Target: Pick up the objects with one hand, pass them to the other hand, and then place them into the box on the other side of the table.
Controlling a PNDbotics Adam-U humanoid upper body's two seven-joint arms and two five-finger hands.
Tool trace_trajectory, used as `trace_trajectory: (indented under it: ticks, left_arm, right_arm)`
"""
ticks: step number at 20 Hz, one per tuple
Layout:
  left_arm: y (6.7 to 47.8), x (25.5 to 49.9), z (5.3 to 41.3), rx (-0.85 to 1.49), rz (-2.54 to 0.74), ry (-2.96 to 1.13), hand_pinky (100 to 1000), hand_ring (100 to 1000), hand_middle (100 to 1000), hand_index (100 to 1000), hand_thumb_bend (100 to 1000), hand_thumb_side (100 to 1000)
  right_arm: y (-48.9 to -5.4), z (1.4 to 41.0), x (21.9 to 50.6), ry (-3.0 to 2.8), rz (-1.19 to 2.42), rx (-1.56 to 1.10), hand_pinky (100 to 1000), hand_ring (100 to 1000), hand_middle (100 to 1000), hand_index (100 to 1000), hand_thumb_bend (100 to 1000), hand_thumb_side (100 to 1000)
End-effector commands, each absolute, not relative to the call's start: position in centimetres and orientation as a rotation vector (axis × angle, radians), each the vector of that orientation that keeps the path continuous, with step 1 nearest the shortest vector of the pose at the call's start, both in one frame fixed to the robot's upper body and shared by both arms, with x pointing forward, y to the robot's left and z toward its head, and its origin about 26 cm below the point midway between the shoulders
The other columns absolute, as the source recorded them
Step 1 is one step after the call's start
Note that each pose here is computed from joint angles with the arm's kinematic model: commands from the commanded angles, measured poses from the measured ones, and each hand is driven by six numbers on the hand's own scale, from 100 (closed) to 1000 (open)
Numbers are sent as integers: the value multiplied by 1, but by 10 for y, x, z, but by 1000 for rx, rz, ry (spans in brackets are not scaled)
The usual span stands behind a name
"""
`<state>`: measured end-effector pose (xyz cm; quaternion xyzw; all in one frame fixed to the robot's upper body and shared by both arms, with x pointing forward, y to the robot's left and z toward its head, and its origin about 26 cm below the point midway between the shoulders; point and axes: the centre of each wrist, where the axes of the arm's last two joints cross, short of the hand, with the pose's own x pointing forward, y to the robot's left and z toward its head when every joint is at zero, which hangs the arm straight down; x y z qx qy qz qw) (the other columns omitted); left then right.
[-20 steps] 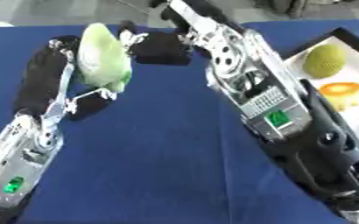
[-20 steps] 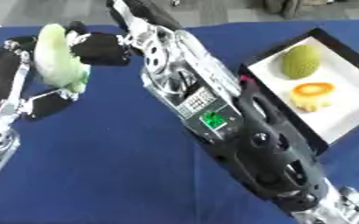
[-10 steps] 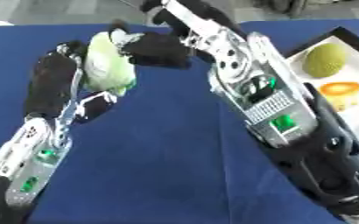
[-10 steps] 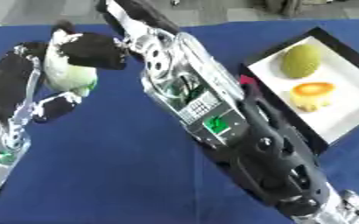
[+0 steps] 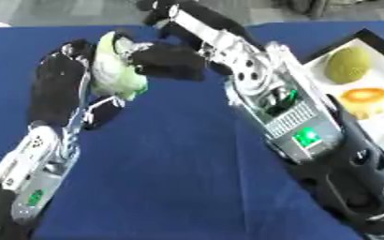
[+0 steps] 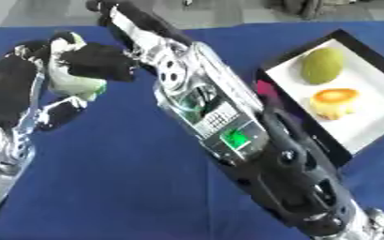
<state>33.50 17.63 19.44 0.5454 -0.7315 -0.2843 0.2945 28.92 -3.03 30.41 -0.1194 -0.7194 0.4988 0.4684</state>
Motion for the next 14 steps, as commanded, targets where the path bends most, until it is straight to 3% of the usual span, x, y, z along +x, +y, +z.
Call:
trace_trajectory:
  ticks: [1, 10, 14]
  left_arm:
    - [173, 330, 206, 1472, -715, -2036, 645, 537, 482, 558, 100, 214]
    - [167, 323, 213, 1453, -659, -2206, 642, 534, 480, 554, 100, 208]
    - [161, 321, 214, 1432, -687, -2283, 645, 538, 482, 556, 100, 207]
  right_arm:
    - [-24, 304, 290, -1658, 1261, -275, 753, 899, 895, 994, 100, 681]
    - [-10, 288, 300, -1570, 1307, -303, 764, 902, 896, 995, 100, 703]
    - [-4, 284, 303, -1538, 1319, -274, 740, 871, 862, 957, 100, 645]
